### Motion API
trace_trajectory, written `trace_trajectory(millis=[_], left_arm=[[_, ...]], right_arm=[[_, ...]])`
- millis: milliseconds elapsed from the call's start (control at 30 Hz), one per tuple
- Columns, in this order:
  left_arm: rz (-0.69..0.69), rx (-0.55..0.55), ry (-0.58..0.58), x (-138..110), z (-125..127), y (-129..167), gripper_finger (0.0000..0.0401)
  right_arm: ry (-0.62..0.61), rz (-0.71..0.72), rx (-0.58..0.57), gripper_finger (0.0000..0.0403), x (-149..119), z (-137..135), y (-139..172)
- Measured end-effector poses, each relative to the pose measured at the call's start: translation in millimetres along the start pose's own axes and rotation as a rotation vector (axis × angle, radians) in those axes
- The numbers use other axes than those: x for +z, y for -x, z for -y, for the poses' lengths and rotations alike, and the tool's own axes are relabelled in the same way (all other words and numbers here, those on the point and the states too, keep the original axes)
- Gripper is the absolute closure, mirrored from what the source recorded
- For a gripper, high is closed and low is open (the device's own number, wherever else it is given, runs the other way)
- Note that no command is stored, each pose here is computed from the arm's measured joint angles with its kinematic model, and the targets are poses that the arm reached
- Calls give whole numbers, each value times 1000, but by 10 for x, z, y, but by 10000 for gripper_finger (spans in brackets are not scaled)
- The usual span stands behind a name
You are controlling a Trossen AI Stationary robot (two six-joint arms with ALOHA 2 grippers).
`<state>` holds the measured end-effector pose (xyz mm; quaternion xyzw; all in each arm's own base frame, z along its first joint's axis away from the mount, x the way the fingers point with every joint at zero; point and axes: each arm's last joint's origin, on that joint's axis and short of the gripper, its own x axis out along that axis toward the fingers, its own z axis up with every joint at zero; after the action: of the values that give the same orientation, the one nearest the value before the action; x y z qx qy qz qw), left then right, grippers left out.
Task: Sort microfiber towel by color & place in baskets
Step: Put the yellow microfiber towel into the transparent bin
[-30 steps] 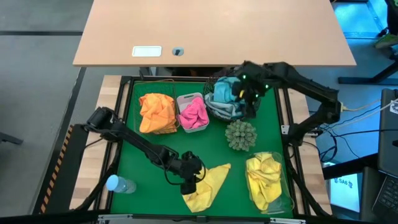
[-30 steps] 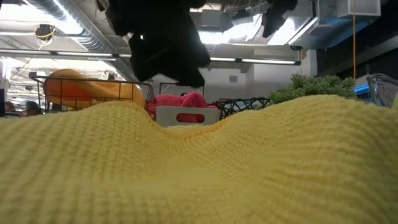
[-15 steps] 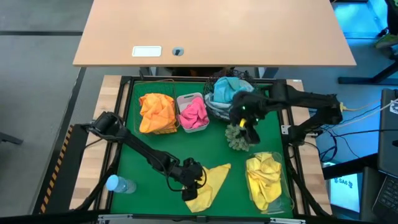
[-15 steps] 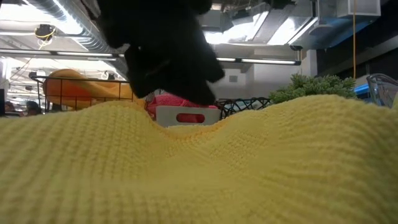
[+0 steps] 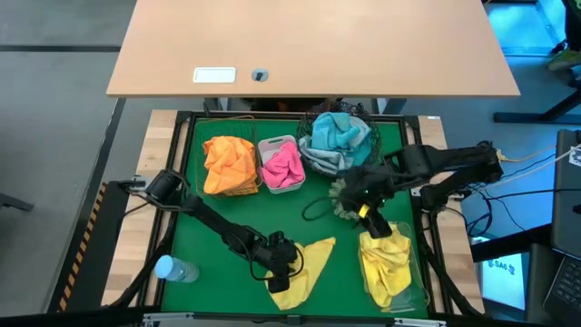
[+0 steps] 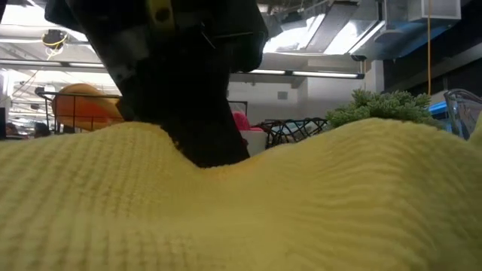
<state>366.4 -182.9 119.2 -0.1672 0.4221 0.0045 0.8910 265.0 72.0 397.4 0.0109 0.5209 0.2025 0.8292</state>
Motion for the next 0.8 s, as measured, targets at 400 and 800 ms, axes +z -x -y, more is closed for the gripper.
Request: trace_trajectory(millis=[400, 800], left_arm=[[4, 25, -4, -28, -19, -51, 336], [109, -24, 65, 221, -13, 152, 398]], right_arm=[[103, -54, -22, 165, -68, -385, -85], [157, -19, -163, 165, -399, -423, -429]])
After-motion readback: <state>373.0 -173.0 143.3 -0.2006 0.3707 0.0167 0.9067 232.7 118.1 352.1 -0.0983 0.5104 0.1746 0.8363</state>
